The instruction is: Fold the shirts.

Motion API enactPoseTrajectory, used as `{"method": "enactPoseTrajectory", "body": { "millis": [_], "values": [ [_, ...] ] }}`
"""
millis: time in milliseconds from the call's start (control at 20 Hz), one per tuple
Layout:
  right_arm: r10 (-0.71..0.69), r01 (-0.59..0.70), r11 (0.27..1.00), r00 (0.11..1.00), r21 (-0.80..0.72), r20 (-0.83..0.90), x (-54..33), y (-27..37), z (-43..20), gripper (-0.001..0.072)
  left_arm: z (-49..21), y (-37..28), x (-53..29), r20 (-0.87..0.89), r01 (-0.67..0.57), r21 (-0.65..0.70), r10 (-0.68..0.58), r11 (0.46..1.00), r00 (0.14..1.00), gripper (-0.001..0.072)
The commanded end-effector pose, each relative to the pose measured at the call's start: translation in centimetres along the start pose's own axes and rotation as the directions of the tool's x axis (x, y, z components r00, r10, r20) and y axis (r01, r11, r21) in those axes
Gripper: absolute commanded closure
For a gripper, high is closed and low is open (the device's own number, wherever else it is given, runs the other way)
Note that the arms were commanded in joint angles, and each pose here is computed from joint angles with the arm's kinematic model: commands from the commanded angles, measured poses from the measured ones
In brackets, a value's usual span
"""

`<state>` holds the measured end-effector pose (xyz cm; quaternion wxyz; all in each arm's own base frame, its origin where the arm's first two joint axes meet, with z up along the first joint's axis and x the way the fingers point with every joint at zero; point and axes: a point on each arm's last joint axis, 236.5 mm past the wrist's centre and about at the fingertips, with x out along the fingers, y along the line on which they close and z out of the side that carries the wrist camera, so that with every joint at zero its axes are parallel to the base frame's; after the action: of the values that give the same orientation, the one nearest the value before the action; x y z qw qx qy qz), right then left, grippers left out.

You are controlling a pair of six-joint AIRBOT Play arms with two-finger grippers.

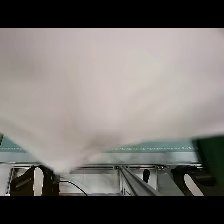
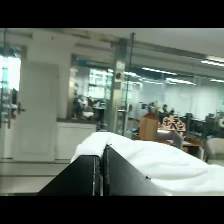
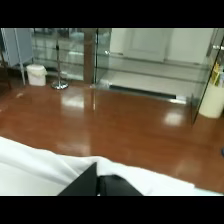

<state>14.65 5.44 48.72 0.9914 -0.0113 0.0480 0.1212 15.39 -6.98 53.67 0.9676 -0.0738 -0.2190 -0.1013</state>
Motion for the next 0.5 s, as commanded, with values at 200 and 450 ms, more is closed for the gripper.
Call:
{"method": "enactPoseTrajectory", "body": {
  "millis": [200, 450],
  "values": [
    [0.114, -0.069, 0.987, 0.935, 0.142, -0.336, 7.1, 0.9, -11.3, 0.0698, -11.8, 3.9, 0.2, -0.308, -0.08, -0.149, 0.031, 0.986, 0.951, 0.0691],
    [0.216, -0.069, 0.959, 0.81, 0.276, -0.545, 17.7, 0.6, -22.4, 0.0698, -29.0, 8.4, 1.0, -0.587, -0.197, -0.44, -0.115, 0.876, 0.801, 0.069]
  ]
}}
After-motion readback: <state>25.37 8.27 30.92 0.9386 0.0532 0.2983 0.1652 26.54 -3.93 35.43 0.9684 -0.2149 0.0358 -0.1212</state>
